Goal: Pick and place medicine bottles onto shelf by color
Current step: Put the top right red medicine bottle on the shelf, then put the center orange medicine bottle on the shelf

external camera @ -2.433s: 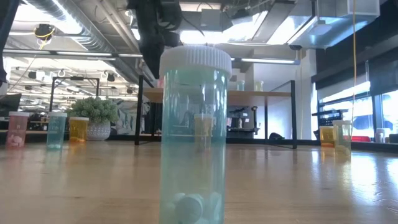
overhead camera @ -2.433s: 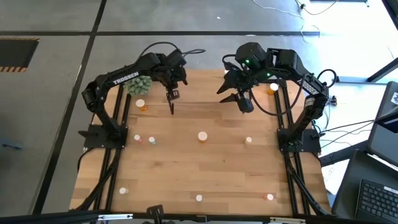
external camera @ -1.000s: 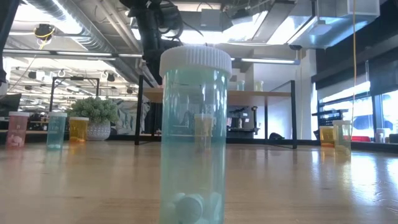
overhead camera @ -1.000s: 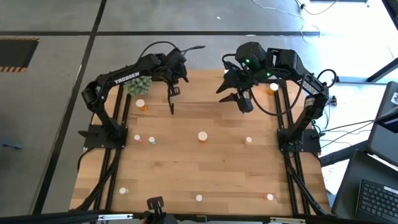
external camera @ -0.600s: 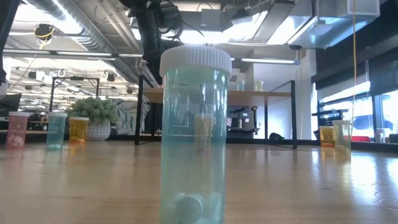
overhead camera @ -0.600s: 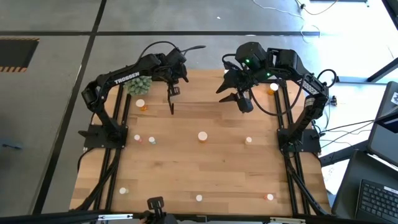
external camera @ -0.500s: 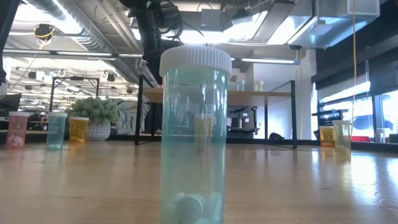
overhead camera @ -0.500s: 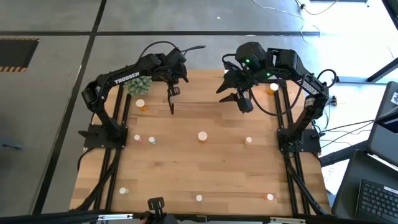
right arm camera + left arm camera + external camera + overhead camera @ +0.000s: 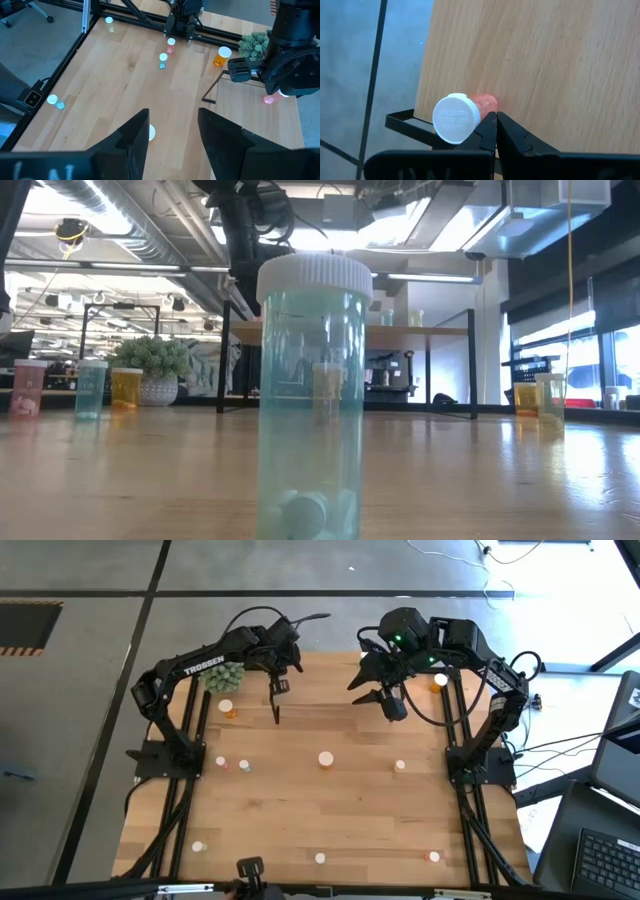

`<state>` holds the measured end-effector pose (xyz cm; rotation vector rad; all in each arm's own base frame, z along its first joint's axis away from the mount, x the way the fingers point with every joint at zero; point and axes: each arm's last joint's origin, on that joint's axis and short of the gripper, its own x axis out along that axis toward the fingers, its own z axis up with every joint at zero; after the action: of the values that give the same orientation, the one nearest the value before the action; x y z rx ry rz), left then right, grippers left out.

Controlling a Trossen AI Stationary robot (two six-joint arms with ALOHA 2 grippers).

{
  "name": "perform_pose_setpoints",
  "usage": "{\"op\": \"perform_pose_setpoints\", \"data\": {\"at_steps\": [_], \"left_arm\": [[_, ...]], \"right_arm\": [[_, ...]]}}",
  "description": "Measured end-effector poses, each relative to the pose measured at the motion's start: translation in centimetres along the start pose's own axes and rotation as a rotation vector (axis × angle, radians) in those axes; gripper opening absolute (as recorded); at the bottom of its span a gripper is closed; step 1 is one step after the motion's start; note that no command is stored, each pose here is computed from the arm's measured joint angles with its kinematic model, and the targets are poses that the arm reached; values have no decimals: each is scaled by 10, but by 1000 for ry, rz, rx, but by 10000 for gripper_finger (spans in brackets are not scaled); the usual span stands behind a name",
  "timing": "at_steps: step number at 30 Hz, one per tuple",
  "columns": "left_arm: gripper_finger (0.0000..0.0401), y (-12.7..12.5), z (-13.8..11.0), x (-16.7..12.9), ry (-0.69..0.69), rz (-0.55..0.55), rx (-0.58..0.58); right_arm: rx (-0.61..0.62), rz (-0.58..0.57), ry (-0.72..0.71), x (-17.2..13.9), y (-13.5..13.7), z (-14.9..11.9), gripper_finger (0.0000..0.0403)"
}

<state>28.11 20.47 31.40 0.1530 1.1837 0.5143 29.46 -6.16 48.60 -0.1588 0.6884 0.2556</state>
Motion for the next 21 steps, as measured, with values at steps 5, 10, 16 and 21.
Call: {"op": "perform_pose_setpoints", "data": {"at_steps": [5,10,16,21], "left_arm": [[0,-9,4,-3,-12,-11,23],[0,-19,7,-15,-44,-14,51],[0,-28,9,-37,-93,5,25],[0,-38,7,-64,-169,-6,-49]], "right_arm": [[0,0,0,0,0,0,172],[0,0,0,0,0,0,172],[3,1,2,0,0,0,172],[3,-1,-2,0,0,0,172]]}}
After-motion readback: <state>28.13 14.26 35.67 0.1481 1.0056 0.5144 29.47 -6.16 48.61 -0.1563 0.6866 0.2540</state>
